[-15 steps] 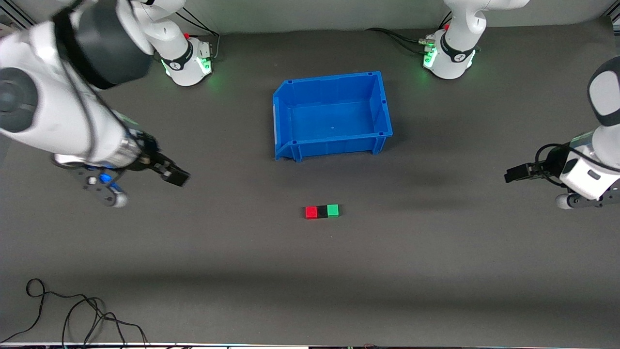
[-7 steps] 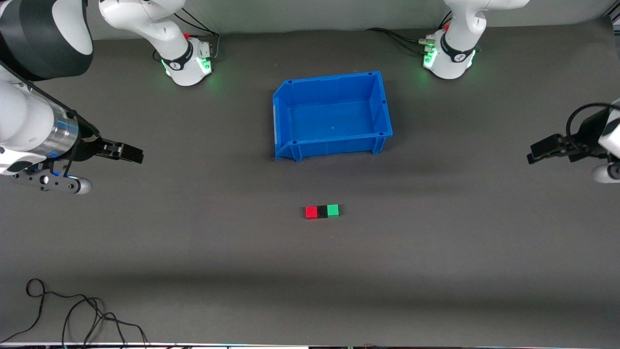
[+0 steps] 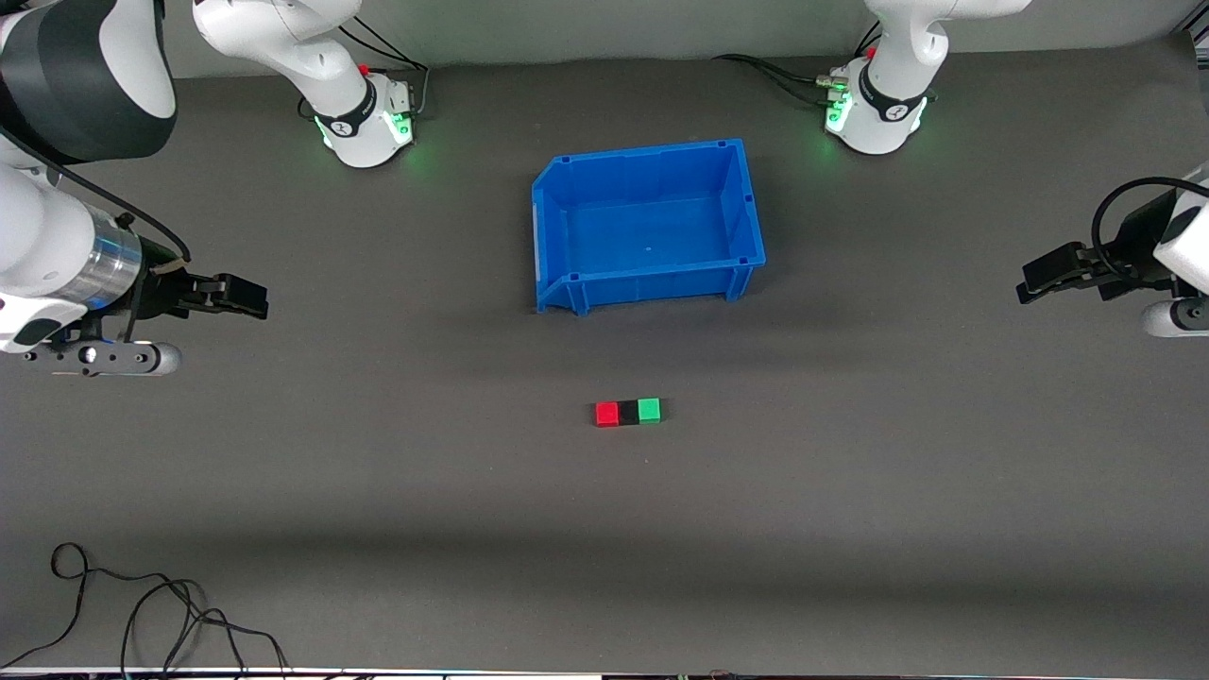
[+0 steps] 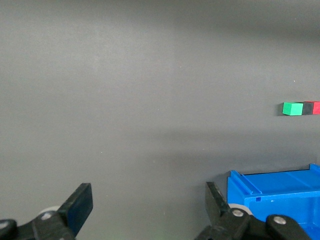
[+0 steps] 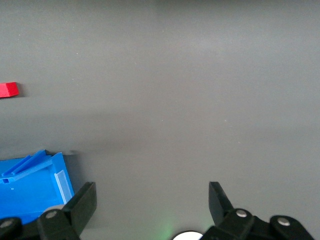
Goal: Attach green and red cubes to black cube
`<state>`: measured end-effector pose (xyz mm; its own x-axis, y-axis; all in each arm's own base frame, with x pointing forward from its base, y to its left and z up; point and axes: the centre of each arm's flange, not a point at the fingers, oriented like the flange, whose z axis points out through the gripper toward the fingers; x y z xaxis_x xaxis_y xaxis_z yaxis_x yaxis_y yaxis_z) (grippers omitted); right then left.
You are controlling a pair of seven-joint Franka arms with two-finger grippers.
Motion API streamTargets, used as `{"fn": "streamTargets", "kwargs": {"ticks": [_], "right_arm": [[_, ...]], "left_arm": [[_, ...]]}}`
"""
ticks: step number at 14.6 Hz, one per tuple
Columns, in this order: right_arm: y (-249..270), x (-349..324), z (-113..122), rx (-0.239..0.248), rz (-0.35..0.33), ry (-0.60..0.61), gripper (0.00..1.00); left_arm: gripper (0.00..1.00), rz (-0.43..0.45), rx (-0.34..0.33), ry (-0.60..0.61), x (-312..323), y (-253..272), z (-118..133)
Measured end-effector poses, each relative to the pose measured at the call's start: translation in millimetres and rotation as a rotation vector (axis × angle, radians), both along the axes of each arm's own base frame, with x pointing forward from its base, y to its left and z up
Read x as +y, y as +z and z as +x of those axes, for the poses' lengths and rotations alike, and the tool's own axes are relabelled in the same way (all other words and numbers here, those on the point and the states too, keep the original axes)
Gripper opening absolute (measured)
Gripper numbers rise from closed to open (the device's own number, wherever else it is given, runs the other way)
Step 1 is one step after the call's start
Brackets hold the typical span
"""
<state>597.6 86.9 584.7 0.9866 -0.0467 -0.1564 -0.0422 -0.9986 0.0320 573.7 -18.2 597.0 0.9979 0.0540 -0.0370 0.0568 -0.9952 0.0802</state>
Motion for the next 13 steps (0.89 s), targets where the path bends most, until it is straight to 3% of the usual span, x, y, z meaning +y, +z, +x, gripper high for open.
{"fn": "streamTargets", "kwargs": {"ticks": [9, 13], "right_arm": [[0, -1, -2, -0.018, 0.008, 0.005, 0.99], [-2, -31, 2, -0.019, 0.03, -0.001, 0.99]], "left_arm": [[1.0, 0.06, -0.008, -0.031, 8, 7, -5], [1.0, 0.093, 0.001, -0.047, 7, 10, -9]]}}
